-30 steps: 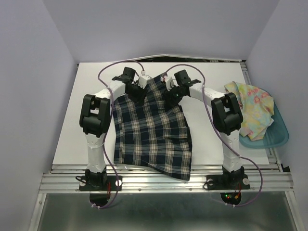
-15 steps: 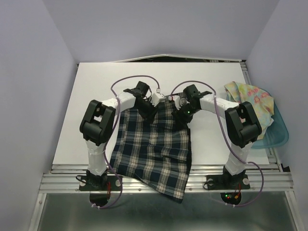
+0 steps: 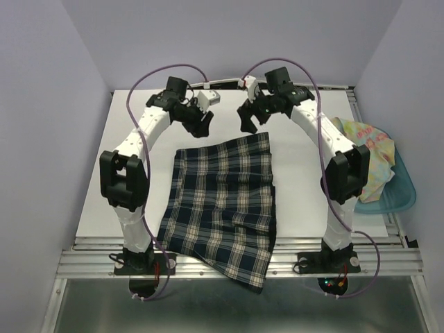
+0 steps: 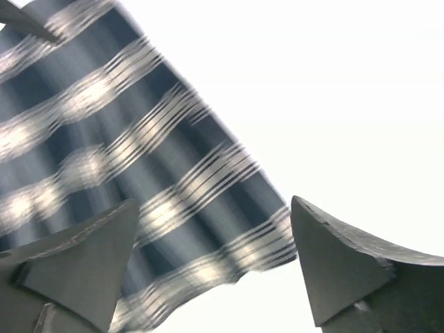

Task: Fold and stack the skirts
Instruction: Fold the skirt

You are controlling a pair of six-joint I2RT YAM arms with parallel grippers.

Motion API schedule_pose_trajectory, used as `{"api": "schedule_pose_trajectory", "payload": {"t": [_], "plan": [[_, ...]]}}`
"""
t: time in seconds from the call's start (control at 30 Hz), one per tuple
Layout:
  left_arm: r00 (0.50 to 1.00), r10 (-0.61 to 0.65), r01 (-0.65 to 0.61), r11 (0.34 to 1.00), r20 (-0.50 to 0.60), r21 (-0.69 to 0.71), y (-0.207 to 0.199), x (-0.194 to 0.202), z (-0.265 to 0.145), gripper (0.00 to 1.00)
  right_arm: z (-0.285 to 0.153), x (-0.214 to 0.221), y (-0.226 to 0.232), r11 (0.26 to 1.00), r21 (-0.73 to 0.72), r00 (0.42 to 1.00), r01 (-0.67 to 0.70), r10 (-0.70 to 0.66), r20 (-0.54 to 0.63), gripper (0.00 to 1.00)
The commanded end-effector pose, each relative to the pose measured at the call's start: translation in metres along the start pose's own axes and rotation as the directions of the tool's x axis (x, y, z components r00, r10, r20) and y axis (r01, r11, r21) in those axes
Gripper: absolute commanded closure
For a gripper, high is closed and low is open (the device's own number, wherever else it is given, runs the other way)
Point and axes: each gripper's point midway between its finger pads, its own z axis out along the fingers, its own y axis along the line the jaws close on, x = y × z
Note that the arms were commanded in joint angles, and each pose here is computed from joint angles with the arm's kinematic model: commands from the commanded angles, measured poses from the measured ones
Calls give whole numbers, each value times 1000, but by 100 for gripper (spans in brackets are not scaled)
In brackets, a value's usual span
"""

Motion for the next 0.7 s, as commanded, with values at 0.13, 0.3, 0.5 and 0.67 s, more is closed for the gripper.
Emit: {"api": "schedule_pose_trajectory", "payload": {"t": [0.13,0.3,0.5,0.67], "plan": [[999,-7,5,999,-53,-42,60,25,-3,37,48,11,-70,995,82,994,57,-49,-95,0],[994,-10,6,999,-106,-41,74,49,11,34,79,72,-65,998,3,970,63,-60,-237,0],[981,-13,10,1000,-191,-20,79,85,30,34,93,128,-44,996,-83,939,14,-42,-342,0],[963,-22,12,999,-268,-42,86,118,44,36,98,151,-30,989,-145,924,-28,-30,-382,11]]}}
